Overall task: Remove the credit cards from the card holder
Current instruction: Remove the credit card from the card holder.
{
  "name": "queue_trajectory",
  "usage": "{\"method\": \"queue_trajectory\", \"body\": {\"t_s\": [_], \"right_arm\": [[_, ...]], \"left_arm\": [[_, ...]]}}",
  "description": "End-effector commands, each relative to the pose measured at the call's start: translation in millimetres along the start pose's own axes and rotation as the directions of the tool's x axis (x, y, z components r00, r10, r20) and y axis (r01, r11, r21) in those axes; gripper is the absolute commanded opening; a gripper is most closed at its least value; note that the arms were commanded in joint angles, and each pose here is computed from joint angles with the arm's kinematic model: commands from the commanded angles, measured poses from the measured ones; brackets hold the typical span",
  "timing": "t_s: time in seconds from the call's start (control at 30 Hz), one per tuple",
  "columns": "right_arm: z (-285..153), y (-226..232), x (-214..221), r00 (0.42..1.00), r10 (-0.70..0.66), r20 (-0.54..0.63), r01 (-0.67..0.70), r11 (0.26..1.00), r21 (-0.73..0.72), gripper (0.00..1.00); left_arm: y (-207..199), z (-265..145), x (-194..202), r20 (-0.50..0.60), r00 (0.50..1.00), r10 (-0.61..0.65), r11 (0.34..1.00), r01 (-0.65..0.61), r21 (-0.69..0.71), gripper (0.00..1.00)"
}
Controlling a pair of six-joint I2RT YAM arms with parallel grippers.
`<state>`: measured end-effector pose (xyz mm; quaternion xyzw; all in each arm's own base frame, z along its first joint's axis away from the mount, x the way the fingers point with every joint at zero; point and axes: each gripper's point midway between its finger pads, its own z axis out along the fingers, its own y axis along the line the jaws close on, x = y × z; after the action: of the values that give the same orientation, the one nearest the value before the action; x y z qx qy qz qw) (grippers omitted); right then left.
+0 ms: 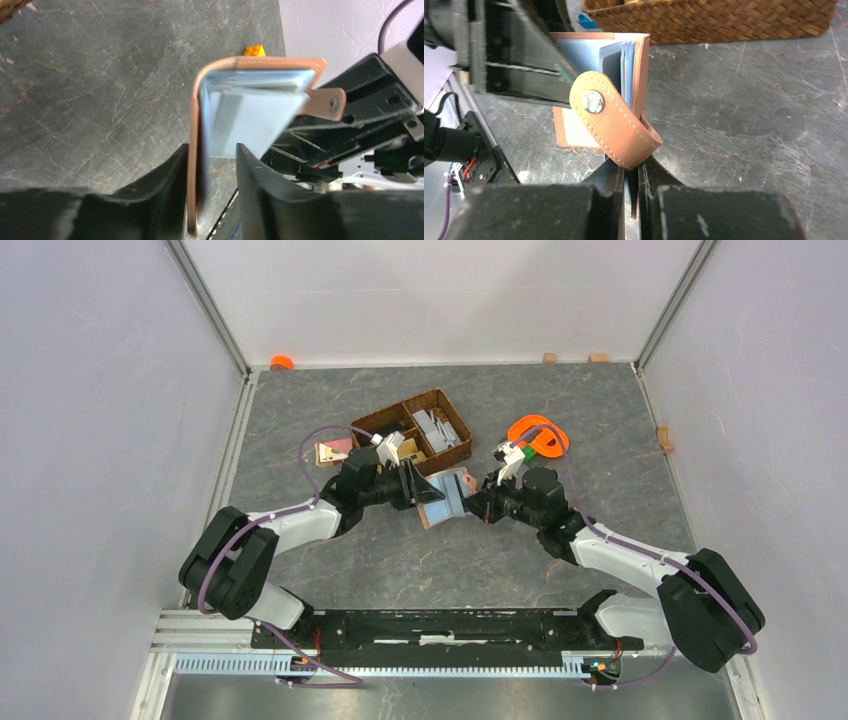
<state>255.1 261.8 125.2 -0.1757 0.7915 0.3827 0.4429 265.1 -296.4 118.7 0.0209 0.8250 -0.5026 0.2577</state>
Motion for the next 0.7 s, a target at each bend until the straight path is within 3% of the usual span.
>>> {"method": "queue_trajectory", "body": {"t_s": [0.0,0.07,0.23,0.3,0.47,0.67], "right_arm": [[-3.7,-3.3,-24.1,0.997,-0.021,0.074,0.016,0.998,0.057,0.0],[-5.5,-2.6,-25.4,0.996,-0.019,0.087,0.014,0.998,0.057,0.0],[-1.6,-8.2,-22.4,0.996,-0.047,0.07,0.038,0.991,0.129,0.0],[0.1,-8.4,-21.0,0.996,-0.066,0.067,0.054,0.985,0.161,0.0],[9.0,5.7,-16.7,0.995,-0.075,0.062,0.066,0.988,0.143,0.0],[10.5,23.3,-21.4,0.989,-0.112,0.099,0.101,0.988,0.115,0.0]], "left_arm": [[-29.0,-6.6,-19.2,0.069,0.994,0.084,0.993,-0.089,0.076,0.58],[-29.7,-5.7,-17.0,0.073,0.992,0.099,0.992,-0.104,0.071,0.68],[-38.3,7.7,-3.4,0.028,0.991,0.13,0.986,-0.132,0.101,0.75],[-41.8,12.7,1.5,0.012,0.99,0.14,0.983,-0.14,0.117,0.87],[-44.5,15.7,4.6,0.006,0.987,0.162,0.979,-0.161,0.123,0.88],[-36.8,18.6,4.6,-0.001,0.988,0.154,0.985,-0.154,0.083,0.8]]}}
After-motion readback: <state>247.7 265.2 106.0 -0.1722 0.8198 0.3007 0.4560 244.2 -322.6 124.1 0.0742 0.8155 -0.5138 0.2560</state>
